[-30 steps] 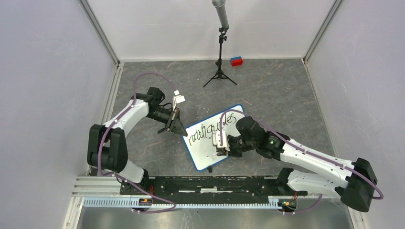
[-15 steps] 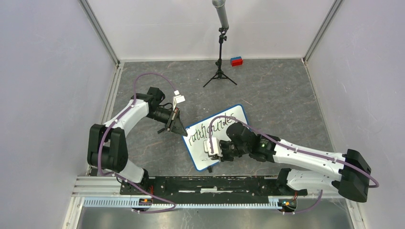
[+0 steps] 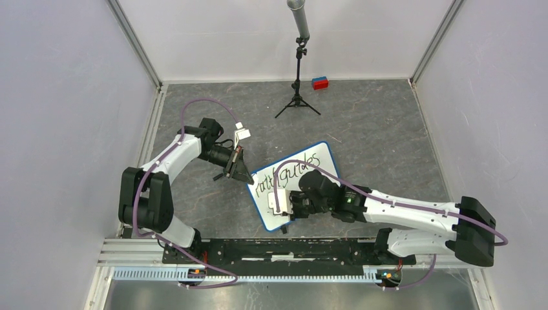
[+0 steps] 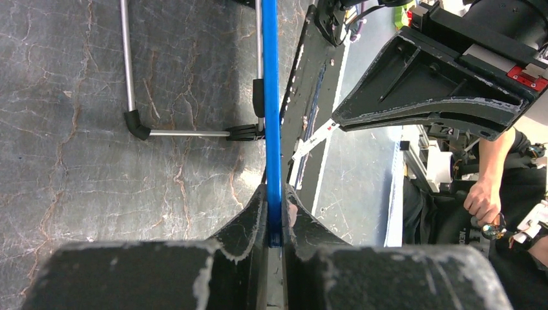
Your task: Write a sentence on the whiteboard
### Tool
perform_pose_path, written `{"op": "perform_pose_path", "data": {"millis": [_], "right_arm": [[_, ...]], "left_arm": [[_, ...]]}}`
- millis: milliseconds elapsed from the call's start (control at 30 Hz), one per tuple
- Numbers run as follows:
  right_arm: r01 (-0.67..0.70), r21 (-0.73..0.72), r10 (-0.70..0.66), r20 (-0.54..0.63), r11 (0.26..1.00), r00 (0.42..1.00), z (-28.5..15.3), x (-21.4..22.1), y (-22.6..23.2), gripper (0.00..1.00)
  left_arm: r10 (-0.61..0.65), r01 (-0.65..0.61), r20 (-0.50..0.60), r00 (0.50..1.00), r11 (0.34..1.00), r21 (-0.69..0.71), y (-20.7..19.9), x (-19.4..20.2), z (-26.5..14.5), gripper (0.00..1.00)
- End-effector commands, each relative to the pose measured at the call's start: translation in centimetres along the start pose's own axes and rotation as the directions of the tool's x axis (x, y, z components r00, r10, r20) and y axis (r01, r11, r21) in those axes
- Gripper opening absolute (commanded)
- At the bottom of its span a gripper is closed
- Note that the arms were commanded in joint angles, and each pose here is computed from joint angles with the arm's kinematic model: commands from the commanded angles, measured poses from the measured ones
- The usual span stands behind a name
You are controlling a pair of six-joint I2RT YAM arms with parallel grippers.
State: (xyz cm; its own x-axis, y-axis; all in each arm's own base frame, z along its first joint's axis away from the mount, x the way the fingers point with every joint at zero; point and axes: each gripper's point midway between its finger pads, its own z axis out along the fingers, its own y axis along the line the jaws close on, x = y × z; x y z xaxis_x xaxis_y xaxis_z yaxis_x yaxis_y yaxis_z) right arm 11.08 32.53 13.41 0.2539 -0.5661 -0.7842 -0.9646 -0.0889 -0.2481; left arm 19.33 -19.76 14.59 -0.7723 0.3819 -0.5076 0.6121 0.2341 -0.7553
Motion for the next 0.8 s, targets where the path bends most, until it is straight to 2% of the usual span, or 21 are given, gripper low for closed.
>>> {"op": "perform_pose_path", "data": {"millis": [0,767], "right_arm": [[0.036,0.059,-0.040,0.066,0.998,0.997,0.1,-3.0,-1.7,0.00],[0.065,0.098,-0.066,0.009,0.993,0.998,0.9,-1.9,-2.6,0.00]], "left_arm": [[0.047,-0.047,-0.008,0.999,0.999,-0.012,0.6,-0.3,0.1,0.03],[0.046,-0.046,-0.009,0.999,0.999,-0.011,0.7,-0.3,0.1,0.03]]}}
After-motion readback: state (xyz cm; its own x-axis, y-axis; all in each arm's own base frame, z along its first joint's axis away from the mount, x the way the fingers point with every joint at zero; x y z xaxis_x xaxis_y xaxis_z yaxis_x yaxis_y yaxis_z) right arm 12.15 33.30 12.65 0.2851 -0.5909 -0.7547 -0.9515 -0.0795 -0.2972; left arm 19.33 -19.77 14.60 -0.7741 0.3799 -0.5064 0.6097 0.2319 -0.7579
